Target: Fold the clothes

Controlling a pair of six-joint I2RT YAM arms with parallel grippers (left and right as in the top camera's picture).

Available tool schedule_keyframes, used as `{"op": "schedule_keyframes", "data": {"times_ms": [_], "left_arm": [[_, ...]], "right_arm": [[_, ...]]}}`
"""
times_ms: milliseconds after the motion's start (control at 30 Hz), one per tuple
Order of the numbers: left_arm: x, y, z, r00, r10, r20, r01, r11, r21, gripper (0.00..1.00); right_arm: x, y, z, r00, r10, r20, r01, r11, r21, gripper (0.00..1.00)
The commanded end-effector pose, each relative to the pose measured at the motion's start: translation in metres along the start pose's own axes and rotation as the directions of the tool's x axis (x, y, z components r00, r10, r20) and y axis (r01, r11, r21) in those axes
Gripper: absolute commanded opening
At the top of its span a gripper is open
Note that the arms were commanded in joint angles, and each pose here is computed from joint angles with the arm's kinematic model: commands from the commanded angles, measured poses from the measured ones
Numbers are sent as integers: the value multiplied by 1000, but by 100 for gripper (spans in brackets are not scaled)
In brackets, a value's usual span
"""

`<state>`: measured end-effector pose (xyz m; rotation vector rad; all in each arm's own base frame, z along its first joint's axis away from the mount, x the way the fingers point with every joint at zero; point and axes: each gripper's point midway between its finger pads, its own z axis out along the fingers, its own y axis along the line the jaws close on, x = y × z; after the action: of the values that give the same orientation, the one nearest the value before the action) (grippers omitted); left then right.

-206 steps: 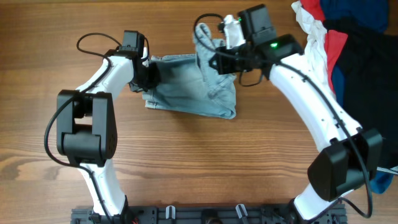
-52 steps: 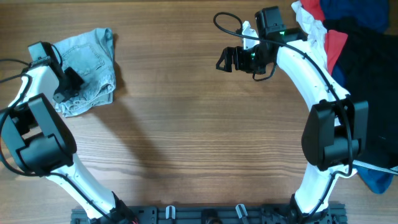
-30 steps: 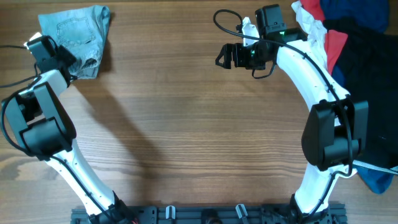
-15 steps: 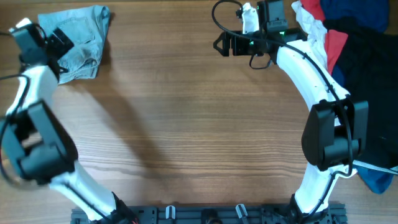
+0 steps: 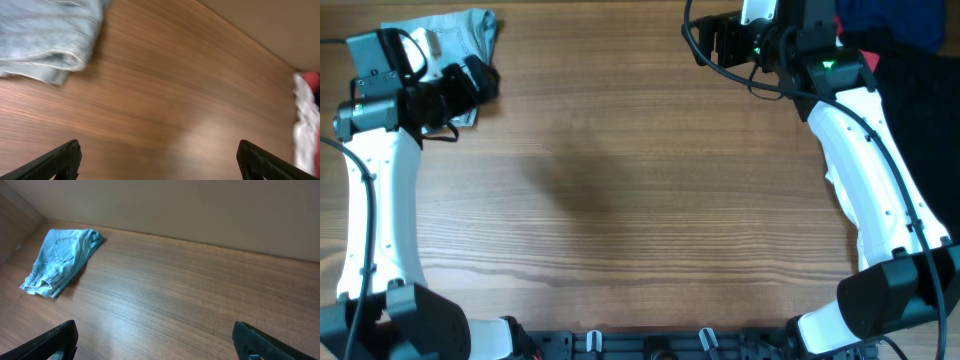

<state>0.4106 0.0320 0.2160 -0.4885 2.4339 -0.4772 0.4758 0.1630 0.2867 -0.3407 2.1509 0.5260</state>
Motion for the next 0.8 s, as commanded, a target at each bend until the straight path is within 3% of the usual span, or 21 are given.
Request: {"op": "schedule_keyframes", "data": {"times_ms": [0, 200, 367, 467, 633, 767], "left_arm": [[9, -40, -38, 997, 65, 39, -69, 992, 106, 100], [50, -96, -93, 982, 177, 60, -186, 962, 201, 100], [64, -118, -105, 969, 236, 71, -246, 939, 241, 100], [63, -96, -102, 974, 218, 64, -224, 966, 127, 100], [71, -79, -100, 978, 208, 23, -209, 977, 52, 100], [49, -69, -108, 966, 221, 134, -218, 975, -41, 100]], "right_arm": [[2, -2, 3, 1000, -13, -6, 14, 1000, 17, 99], [2, -2, 3, 1000, -14, -6, 14, 1000, 17, 99], [2, -2, 3, 1000, -14, -6, 14, 1000, 17, 99], [2, -2, 3, 1000, -13, -6, 14, 1000, 17, 100], [2, -2, 3, 1000, -14, -6, 14, 1000, 17, 100], [2, -2, 3, 1000, -14, -6, 14, 1000, 17, 99]]}}
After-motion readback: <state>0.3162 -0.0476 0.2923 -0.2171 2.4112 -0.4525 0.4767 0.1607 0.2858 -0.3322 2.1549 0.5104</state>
